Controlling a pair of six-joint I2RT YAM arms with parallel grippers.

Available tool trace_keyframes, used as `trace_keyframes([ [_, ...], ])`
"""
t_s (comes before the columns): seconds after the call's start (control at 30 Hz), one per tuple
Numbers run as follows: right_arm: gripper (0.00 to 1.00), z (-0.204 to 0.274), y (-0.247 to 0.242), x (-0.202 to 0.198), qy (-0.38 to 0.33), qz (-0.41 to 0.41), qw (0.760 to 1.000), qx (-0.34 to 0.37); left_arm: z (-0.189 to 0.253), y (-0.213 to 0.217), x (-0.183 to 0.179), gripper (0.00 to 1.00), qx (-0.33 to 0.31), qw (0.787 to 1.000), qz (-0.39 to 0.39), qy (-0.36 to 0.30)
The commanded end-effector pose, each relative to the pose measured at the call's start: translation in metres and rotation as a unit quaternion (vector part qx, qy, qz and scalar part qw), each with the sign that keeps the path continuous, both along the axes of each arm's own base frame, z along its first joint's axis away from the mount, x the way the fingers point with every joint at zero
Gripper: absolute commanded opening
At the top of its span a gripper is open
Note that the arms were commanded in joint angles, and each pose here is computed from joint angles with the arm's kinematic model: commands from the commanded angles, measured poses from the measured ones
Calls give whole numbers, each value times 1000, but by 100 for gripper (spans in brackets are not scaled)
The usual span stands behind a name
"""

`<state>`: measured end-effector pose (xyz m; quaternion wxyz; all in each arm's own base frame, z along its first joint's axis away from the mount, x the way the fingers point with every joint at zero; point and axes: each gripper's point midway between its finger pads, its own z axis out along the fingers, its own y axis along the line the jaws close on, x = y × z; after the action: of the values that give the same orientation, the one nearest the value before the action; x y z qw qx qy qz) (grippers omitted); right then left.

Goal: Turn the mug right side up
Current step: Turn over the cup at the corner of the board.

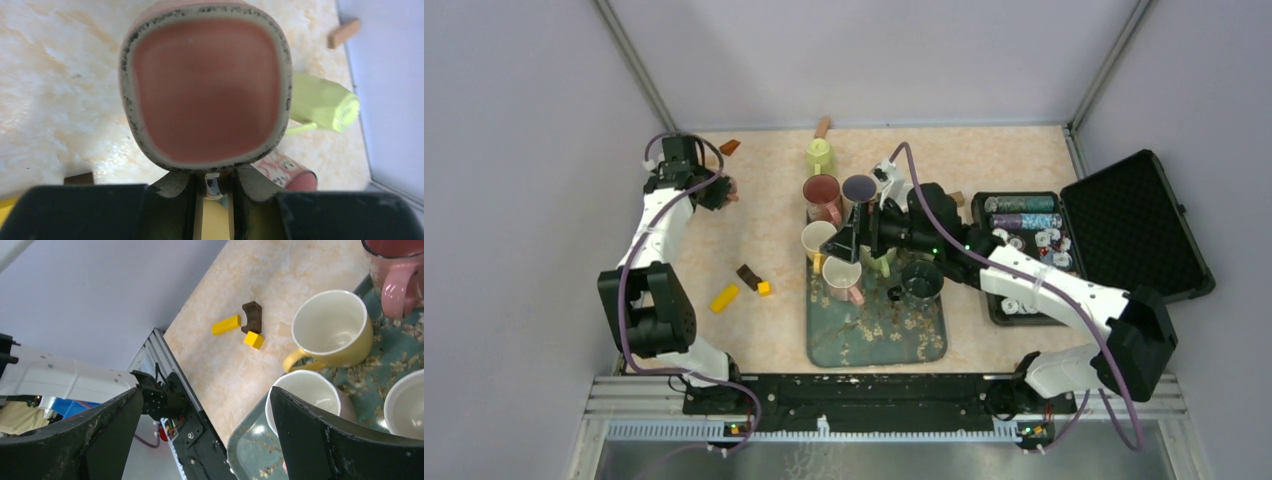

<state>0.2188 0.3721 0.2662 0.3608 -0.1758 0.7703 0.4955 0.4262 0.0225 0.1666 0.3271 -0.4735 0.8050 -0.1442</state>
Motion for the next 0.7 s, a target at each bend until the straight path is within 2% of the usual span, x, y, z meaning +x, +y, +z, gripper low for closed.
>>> trace_keyframes([
  [0.0, 99, 49, 11, 20, -23, 5, 998, 65, 81, -20, 15, 0, -14, 988, -59, -145],
  [0.23, 99, 58, 20, 46, -18, 6, 996, 83, 129, -63, 3, 0, -95, 956, -140, -238],
  [0.5, 98, 72, 37, 60, -4, 42, 993, 114, 176, -106, -29, 0, -197, 902, -226, -312],
  [0.67, 95, 77, 45, 67, 24, 60, 987, 146, 200, -124, -56, 0, -239, 859, -270, -363],
])
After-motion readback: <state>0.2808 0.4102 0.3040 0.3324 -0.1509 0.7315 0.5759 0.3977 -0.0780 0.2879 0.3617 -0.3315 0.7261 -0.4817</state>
